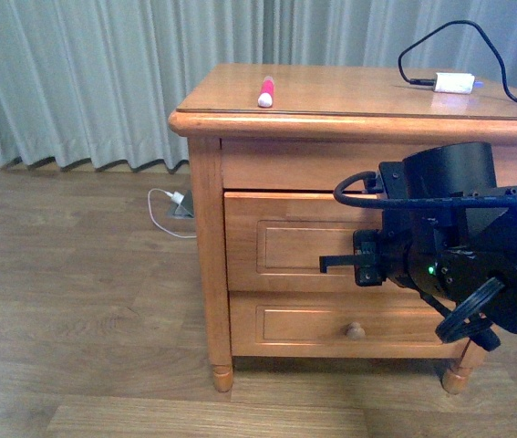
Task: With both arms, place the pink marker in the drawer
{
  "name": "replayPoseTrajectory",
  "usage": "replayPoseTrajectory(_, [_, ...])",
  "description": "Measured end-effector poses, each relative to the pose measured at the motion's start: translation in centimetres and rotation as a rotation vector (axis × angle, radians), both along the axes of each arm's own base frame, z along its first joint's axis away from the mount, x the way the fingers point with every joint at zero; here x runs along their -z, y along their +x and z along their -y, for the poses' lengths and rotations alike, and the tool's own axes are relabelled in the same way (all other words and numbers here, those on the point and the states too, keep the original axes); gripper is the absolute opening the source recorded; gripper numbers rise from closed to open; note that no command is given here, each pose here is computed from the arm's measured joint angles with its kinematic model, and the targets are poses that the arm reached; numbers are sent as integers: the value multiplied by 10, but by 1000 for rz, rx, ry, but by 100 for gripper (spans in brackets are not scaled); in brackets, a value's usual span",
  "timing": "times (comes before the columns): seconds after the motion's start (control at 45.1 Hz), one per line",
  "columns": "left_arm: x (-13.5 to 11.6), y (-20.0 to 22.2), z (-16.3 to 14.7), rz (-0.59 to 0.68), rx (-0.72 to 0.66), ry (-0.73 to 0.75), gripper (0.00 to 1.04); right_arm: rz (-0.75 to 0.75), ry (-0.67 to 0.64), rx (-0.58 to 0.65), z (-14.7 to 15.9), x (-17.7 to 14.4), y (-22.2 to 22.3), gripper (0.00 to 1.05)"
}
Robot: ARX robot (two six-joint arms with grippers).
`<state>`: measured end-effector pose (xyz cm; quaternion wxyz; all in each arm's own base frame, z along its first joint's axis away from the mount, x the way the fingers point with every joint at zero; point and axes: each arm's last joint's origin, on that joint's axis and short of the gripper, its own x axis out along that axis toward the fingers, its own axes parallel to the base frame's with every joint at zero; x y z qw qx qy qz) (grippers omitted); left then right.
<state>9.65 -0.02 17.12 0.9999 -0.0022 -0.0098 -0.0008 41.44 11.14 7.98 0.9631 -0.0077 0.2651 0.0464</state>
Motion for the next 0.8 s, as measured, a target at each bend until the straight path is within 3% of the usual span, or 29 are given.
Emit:
replayPoseTrajectory(0.665, [0, 0, 0, 0, 0, 0, 99, -193, 3, -59, 32, -13, -141, 21])
replayPoseTrajectory(0.798, [0, 0, 0, 0, 0, 0, 99, -207, 14, -29, 38, -11, -156, 45])
